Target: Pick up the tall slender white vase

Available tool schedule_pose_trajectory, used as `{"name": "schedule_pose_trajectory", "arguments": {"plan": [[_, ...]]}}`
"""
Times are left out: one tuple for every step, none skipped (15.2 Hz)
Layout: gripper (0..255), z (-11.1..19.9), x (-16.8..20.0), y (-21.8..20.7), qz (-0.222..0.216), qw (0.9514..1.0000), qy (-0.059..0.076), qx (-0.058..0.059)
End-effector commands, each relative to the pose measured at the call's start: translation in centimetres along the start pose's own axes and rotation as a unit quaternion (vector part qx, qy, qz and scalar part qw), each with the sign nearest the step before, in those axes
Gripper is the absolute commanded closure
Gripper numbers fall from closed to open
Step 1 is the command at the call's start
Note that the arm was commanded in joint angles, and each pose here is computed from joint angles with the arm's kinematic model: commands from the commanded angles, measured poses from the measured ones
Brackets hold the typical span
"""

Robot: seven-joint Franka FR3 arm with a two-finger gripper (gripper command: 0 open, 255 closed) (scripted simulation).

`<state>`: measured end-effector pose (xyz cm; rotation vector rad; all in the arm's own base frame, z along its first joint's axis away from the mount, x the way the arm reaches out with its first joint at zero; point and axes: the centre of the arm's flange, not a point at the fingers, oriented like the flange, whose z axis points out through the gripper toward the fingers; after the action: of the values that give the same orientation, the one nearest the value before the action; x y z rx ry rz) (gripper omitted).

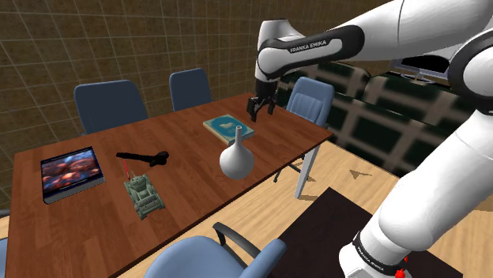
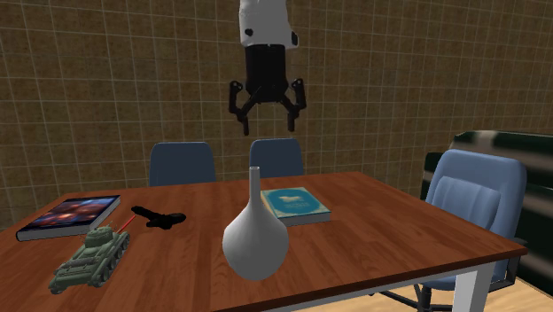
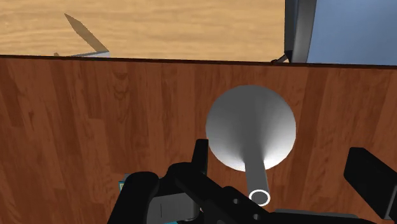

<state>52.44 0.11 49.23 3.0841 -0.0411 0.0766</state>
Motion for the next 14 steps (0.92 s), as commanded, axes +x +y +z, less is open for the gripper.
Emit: {"name": "schedule_pose_trajectory", "arguments": {"plan": [[0, 1.8, 2.1, -0.2, 0.0, 1.0, -0.005, 0.005], [0, 2.6, 3.2, -0.3, 0.0, 0.9999, -0.007, 0.007], [0, 3.4, 4.3, -0.4, 0.0, 0.9999, -0.01, 0.01], [0, 4.3, 5.4, -0.4, -0.001, 0.9999, -0.012, 0.012], [0, 5.1, 6.5, -0.5, -0.001, 0.9998, -0.015, 0.014], [0, 6.0, 7.6, -0.6, -0.001, 0.9997, -0.017, 0.017], [0, 6.9, 8.6, -0.6, -0.001, 0.9996, -0.02, 0.019], [0, 7.7, 9.7, -0.7, -0.001, 0.9995, -0.022, 0.022], [0, 8.6, 10.8, -0.8, -0.001, 0.9994, -0.025, 0.024], [0, 9.5, 11.8, -0.9, -0.001, 0.9993, -0.027, 0.026], [0, 10.3, 12.8, -1.0, -0.001, 0.9991, -0.029, 0.029], [0, 10.8, 12.8, -1.0, -0.001, 0.9991, -0.029, 0.029], [0, 11.4, 12.8, -1.0, -0.001, 0.9991, -0.029, 0.029], [0, 11.9, 12.8, -1.1, -0.001, 0.9991, -0.029, 0.029]]}}
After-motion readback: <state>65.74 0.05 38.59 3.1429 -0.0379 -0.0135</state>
